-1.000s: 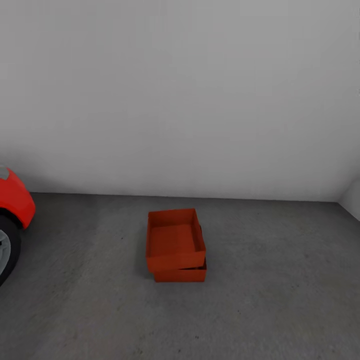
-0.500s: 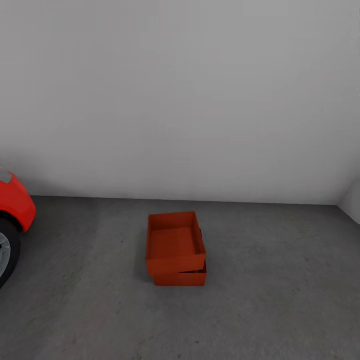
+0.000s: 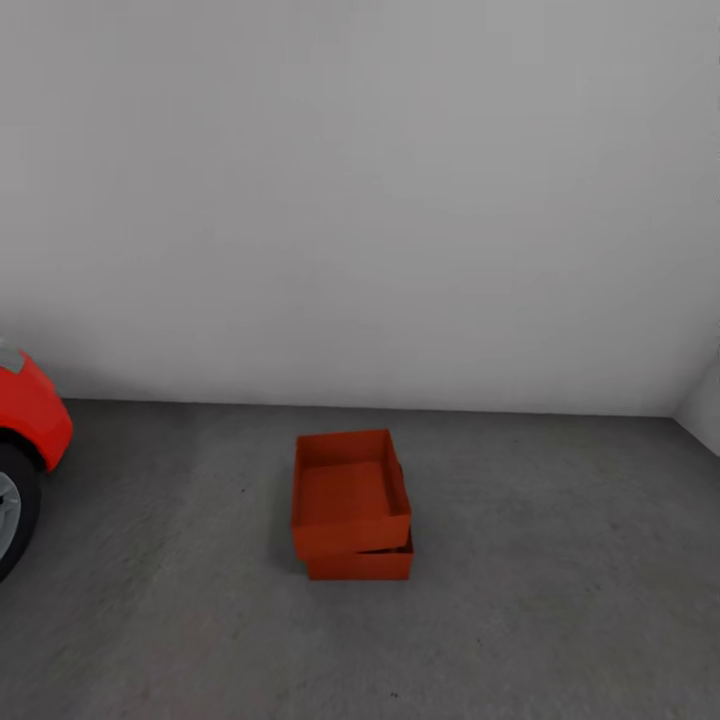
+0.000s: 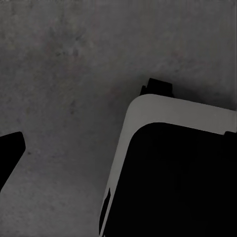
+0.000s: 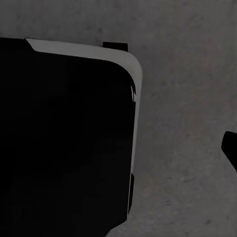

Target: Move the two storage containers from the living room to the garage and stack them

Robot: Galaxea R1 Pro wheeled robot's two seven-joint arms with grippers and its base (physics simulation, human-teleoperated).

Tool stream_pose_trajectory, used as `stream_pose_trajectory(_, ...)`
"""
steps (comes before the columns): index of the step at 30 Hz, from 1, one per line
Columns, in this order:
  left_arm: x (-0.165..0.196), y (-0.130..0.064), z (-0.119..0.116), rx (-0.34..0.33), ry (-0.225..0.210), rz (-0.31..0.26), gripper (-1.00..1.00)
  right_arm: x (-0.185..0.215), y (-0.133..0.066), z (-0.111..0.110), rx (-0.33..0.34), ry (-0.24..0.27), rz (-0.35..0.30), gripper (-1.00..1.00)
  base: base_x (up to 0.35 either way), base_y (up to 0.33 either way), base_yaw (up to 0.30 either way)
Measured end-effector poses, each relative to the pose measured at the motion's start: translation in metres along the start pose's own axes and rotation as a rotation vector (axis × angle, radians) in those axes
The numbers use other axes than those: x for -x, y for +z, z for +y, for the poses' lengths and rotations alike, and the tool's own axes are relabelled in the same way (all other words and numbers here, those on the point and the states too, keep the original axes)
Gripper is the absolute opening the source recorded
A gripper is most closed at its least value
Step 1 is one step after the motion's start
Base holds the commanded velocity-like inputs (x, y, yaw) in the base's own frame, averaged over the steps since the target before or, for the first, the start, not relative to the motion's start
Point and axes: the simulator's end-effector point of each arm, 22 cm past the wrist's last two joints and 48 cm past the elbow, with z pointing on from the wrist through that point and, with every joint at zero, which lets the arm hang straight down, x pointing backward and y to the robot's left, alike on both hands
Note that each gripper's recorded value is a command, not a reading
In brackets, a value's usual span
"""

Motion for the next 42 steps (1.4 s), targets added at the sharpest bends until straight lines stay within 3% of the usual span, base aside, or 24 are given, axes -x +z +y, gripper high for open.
stream_pose_trajectory(42,0.026,-0.008,-0.005,-0.015,-0.013,-0.065,1.00,0.027,-0.001,-0.003,-0.006,0.001,-0.069,1.00,0.000,0.000,-0.032)
